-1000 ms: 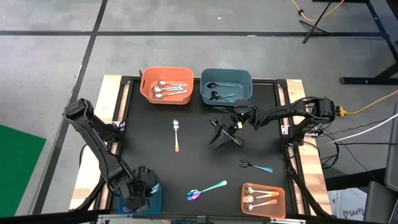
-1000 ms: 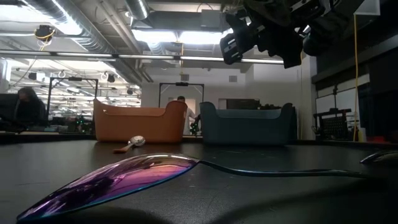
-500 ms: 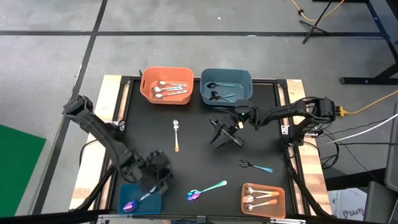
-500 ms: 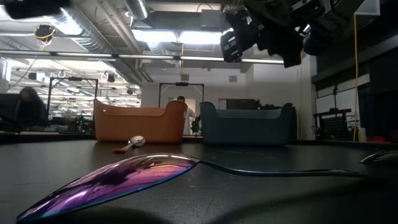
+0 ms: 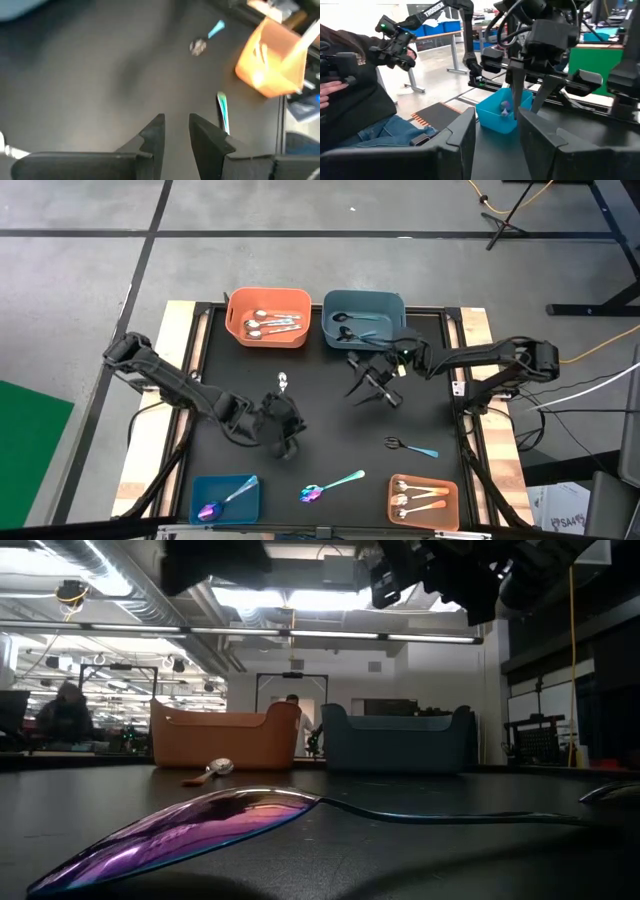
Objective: Sort silverware by color (type)
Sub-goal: Put the orange spoon into the bottom orange bin
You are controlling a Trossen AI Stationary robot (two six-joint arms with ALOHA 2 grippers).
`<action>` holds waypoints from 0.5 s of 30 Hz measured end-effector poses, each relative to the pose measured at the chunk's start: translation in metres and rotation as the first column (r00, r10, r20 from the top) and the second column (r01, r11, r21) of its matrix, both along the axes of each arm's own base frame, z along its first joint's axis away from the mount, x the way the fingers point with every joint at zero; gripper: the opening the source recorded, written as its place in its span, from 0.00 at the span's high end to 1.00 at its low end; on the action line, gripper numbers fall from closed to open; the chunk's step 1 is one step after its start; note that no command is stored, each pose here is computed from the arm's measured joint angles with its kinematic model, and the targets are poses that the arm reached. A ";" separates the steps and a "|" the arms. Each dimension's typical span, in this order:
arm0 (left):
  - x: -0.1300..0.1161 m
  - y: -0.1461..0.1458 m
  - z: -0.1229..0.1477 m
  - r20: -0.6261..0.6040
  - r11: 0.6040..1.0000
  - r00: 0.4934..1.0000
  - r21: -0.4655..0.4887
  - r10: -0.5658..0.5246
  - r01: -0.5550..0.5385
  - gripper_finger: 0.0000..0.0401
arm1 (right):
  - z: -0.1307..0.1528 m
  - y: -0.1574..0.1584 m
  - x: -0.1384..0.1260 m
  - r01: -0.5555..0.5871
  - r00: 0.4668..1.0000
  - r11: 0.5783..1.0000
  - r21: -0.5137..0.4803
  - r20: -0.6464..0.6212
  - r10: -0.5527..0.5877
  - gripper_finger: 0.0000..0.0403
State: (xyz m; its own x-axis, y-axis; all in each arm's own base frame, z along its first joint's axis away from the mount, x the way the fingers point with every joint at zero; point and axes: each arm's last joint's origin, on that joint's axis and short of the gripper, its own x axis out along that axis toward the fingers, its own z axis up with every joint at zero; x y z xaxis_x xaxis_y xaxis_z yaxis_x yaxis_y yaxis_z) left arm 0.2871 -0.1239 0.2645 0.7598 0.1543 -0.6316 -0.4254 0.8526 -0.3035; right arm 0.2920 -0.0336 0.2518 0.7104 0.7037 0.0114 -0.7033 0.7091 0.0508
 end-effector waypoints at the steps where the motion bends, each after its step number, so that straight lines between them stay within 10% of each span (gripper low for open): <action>1: 0.003 0.004 0.001 0.012 1.000 1.000 0.011 0.003 -0.003 0.79 | 0.002 -0.002 -0.002 0.008 1.000 1.000 0.000 -0.002 -0.008 0.67; 15: 0.024 0.069 0.004 0.032 0.984 0.985 0.057 0.170 -0.172 0.79 | 0.017 -0.020 -0.037 0.194 0.974 0.976 -0.101 -0.097 -0.203 0.67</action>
